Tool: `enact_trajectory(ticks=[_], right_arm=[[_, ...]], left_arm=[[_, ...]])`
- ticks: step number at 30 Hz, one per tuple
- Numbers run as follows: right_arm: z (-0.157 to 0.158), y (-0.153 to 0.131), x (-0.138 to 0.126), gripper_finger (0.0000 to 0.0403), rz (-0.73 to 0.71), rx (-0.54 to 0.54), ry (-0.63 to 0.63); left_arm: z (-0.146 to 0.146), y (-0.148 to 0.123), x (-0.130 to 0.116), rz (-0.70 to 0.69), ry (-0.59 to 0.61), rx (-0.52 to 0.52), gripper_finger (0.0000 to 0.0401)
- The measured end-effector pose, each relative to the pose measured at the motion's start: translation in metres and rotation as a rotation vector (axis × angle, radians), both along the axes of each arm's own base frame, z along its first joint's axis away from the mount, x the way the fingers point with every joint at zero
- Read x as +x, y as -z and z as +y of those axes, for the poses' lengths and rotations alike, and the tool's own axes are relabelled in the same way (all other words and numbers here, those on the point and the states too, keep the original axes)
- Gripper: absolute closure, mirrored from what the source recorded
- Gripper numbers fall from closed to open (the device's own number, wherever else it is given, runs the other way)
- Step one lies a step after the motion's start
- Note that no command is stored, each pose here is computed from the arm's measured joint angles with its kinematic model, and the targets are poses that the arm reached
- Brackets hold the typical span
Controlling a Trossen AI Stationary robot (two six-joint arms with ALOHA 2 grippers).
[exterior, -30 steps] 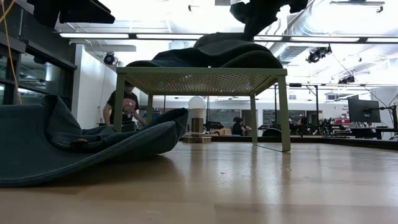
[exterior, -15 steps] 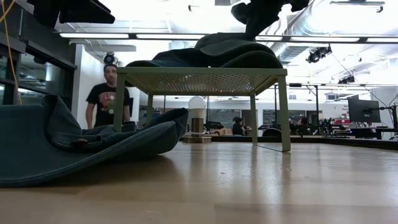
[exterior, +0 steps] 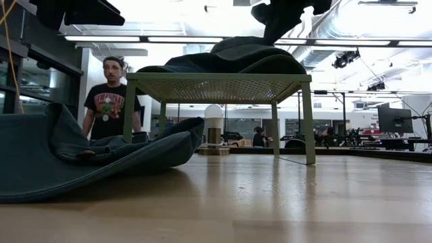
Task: Pick & Place hat
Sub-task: Stack the right gray cap on the top of the gray cap on the shelf, then stack the bottom dark blue cap on the top of the dark blue cap on the shelf
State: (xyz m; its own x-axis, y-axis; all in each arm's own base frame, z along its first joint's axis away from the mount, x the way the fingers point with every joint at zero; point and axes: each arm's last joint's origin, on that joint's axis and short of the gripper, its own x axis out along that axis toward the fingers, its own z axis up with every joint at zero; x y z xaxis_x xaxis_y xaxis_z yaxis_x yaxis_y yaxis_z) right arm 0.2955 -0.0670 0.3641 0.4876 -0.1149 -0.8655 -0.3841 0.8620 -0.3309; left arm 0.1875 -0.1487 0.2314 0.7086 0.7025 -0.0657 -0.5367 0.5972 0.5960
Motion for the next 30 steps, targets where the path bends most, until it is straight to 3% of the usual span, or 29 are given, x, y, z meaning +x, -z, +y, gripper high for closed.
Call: enact_trajectory(ticks=[18,26,30], right_arm=[[0.001,-0.012,-0.008,0.0226,-0.074,-0.002,0.119],[0.023,-0.041,-0.031,0.0206,-0.190,-0.123,0.167],[0.039,-0.055,-0.047,0.0205,-0.269,-0.104,0.206]], left_arm=[[0.000,0.000,0.000,0.003,0.000,0.004,0.0233],[0.000,0.000,0.000,0.008,0.000,0.004,0.0233],[0.000,0.000,0.000,0.012,0.000,-0.001,0.0233]])
